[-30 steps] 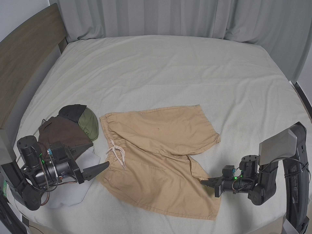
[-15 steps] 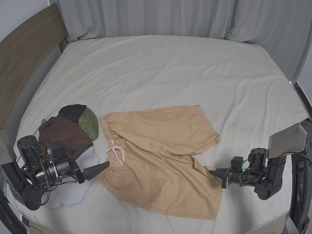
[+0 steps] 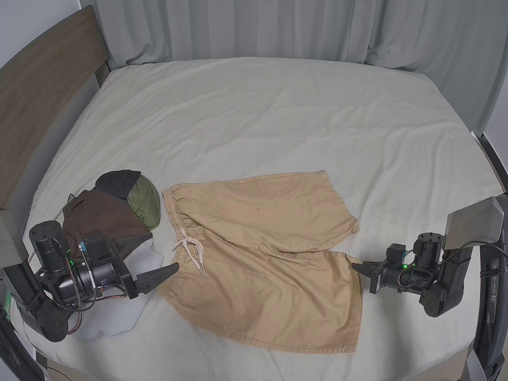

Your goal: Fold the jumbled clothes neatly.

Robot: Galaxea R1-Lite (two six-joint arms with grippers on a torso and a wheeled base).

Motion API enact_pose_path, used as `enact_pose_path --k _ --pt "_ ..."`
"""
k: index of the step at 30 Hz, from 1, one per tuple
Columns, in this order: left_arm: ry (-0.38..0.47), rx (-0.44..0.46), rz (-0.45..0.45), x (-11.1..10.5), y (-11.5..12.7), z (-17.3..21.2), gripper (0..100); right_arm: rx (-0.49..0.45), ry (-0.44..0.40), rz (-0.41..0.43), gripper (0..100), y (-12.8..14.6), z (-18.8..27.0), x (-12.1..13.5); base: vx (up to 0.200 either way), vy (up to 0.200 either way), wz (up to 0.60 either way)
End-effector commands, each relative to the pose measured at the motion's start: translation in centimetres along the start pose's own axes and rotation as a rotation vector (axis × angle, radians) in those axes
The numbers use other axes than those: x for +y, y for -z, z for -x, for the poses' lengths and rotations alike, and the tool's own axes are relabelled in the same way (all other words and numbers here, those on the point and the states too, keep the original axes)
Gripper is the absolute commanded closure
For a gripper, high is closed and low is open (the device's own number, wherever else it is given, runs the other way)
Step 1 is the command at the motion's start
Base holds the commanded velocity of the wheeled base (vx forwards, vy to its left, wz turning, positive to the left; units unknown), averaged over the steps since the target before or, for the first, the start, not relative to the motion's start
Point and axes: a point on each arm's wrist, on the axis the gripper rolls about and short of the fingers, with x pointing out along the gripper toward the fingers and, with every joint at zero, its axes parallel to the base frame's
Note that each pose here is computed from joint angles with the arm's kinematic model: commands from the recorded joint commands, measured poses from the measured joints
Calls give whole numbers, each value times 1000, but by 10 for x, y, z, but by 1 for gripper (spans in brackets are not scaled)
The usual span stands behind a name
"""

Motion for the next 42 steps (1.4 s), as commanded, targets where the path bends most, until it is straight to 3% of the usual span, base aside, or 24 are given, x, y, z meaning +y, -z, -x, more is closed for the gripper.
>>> enact_pose_path --k 1,11,22,23,42 --pt "0 3 3 1 1 -1 0 -14 15 0 100 -1 0 -6 0 0 0" --pt "-2 0 4 1 1 -1 0 -48 90 -10 100 -7 -5 -18 0 0 0" --pt "-3 0 4 3 1 -3 0 -44 87 -17 100 -4 -8 -18 0 0 0" --pt "-3 0 4 3 1 -3 0 -44 87 -17 0 -4 -8 -18 0 0 0" --pt "-9 26 27 8 10 -6 0 -105 -4 44 0 -46 39 22 0 0 0"
